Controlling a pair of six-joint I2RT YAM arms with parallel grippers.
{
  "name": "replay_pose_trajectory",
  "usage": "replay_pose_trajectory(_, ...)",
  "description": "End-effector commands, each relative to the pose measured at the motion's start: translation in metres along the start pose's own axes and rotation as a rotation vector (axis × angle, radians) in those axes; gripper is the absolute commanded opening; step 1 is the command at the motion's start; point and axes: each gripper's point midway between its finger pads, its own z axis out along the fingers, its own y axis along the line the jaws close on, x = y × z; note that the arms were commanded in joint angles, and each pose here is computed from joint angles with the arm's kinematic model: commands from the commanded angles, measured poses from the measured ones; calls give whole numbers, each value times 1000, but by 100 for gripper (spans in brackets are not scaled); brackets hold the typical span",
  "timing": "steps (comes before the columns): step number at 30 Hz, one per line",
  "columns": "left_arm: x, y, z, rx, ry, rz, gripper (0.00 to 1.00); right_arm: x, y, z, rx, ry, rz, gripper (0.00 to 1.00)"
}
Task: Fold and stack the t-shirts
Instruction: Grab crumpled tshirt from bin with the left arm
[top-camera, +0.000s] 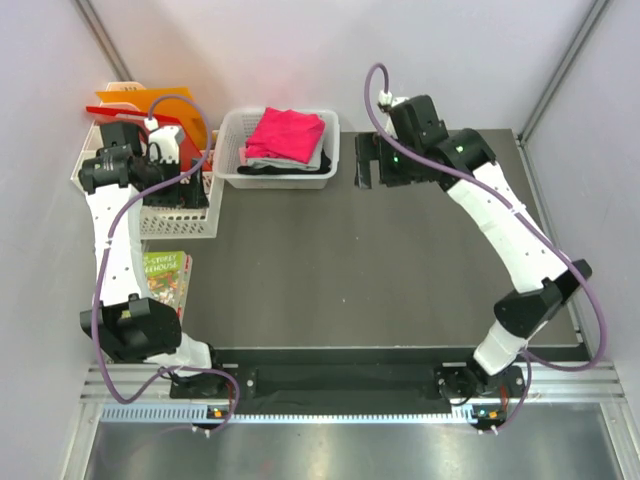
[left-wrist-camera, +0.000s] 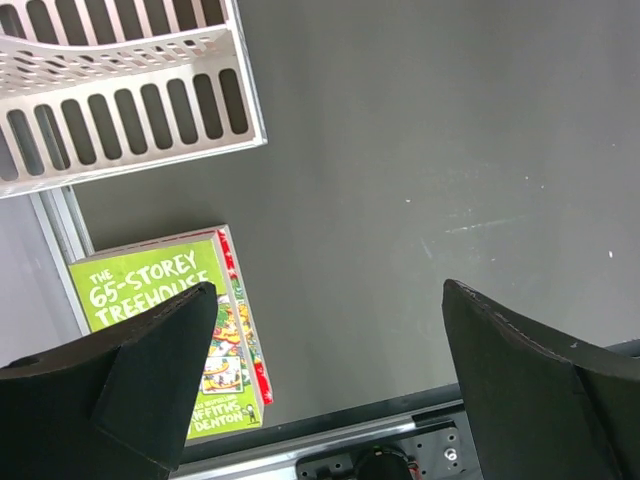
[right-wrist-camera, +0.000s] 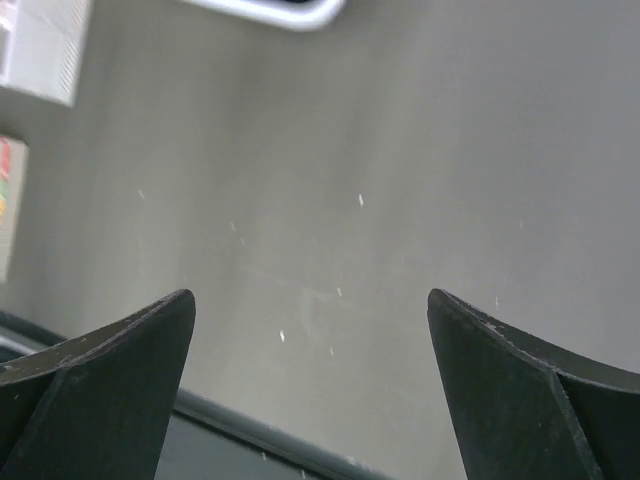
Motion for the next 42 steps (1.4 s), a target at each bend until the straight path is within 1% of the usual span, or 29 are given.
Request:
replay_pose_trajectory(1,-12,9,6,-28,-39,41,99,-35,14,2,-38,-84,-29,100)
replay_pose_trajectory(3,-13,10,6,-33,-47,29,99,-49,19,10,-68,-109,-36,100)
replay_pose_trajectory(6,-12,9,8,-28,-44,7,99,-69,27,43,-142,-128,-22,100)
replay_pose_trajectory(7,-12,9,8,-28,-43,5,99,-75,21,73,-146,-116,22,100)
replay_pose_trajectory(9,-12,11,10,-36,-38,-2,99,-96,28,88,-224,-148,60,100)
replay_pose_trajectory(10,-12,10,10,-33,-32,0,99,-98,22,116,-227,-131,105,100)
replay_pose_trajectory(11,-12,11,11,-32,-26,0,99,-114,29,121,-286,-178,116,100)
replay_pose_trajectory(13,-11,11,12,-32,-13,-3,99,-118,23,154,-304,-183,169,100)
replay_pose_trajectory(14,-9,11,13,-30,-4,-5,99,-129,25,162,-331,-224,170,100)
replay_pose_trajectory(15,-8,11,12,-30,-4,0,99,-132,25,170,-344,-233,179,98)
replay_pose_trajectory(16,-4,10,14,-21,5,-1,99,-128,17,193,-346,-215,219,93)
replay_pose_trajectory(17,-3,9,13,-18,0,4,99,-137,22,199,-398,-246,222,91)
replay_pose_trajectory(19,7,7,18,-9,19,9,99,-135,22,218,-447,-242,254,92)
replay_pose_trajectory(23,13,7,18,-14,10,23,99,-143,49,217,-530,-291,212,90)
replay_pose_trajectory(25,10,7,18,-18,-12,23,99,-138,67,216,-553,-288,182,93)
replay_pose_trajectory(29,-17,6,25,2,-128,27,99,-124,92,212,-619,-250,172,94)
replay_pose_trajectory(30,-38,9,28,-12,-196,21,99,-120,98,209,-625,-237,164,93)
replay_pose_trajectory(31,-48,11,31,-15,-220,15,99,-116,97,203,-617,-228,147,93)
replay_pose_trajectory(32,-55,16,46,-5,-216,-3,99,-111,96,200,-610,-211,140,93)
replay_pose_trajectory(33,-73,14,49,1,-253,-23,99,-106,97,195,-605,-204,130,93)
replay_pose_trajectory(34,-88,14,56,13,-281,-20,99,-114,97,171,-607,-234,104,93)
replay_pose_trajectory(35,-90,16,81,31,-249,-34,99,-96,91,177,-579,-189,104,93)
replay_pose_trajectory(36,-109,6,84,51,-276,-11,99,-93,89,167,-568,-190,91,93)
replay_pose_trajectory(37,-114,2,95,58,-264,0,99,-89,85,150,-553,-195,67,94)
replay_pose_trajectory(38,-112,2,125,66,-213,-4,99,-83,83,141,-536,-187,60,94)
replay_pose_trajectory(39,-130,-13,127,85,-238,40,99,-82,78,132,-519,-192,49,94)
replay_pose_trajectory(40,-135,-16,138,83,-229,51,99,-76,73,109,-505,-200,28,95)
replay_pose_trajectory(41,-131,-17,164,89,-188,49,99,-74,69,100,-483,-209,20,96)
replay_pose_trajectory(42,-151,-27,164,93,-227,71,99,-72,66,88,-470,-218,13,96)
